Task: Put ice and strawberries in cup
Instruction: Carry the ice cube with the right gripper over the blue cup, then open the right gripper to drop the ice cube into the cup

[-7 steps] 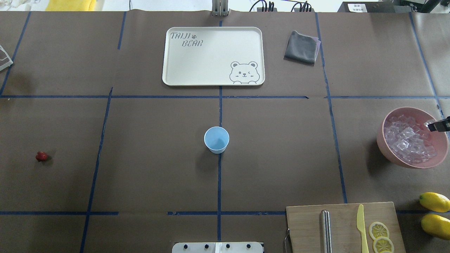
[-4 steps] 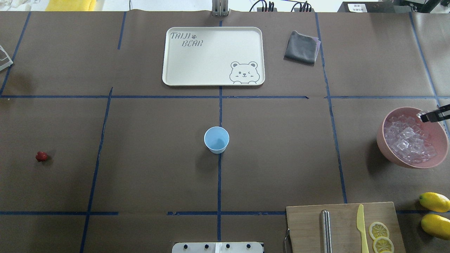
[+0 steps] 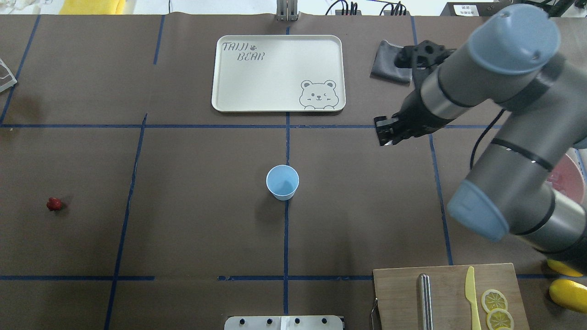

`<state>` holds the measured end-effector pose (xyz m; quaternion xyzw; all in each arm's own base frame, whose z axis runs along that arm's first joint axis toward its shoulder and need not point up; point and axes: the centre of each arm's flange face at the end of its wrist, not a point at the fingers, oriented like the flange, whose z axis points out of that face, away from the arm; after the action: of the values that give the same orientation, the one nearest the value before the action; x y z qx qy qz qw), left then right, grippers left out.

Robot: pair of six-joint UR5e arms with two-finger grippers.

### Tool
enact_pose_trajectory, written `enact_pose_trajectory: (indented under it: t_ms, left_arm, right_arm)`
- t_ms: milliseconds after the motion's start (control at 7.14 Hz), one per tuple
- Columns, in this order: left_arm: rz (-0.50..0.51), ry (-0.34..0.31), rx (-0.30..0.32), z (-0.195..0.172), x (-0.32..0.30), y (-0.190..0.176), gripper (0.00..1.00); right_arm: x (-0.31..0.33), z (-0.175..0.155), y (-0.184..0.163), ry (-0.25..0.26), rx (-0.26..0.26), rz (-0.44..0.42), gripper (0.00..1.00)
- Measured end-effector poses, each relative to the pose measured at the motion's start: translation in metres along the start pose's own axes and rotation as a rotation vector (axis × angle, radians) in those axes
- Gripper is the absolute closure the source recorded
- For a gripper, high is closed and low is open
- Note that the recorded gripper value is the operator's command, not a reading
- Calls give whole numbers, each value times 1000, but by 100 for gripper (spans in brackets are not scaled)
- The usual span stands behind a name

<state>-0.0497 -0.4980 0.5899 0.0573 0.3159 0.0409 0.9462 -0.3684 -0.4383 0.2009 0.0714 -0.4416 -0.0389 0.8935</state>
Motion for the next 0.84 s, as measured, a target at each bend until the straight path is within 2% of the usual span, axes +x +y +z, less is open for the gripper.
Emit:
enact_pose_trajectory:
  t_ms: [420,560,840]
  left_arm:
    - [-5,39,-6,2,2,3,0]
    - [-6,46,-7,3,2,4,0]
    - [-7,49,-8,3,2,4,0]
  right_arm:
    - [-144,41,26,24,25,62,99]
    - [-174,61,28,48,36,74,99]
    - [-195,97,26,80,48,79,98]
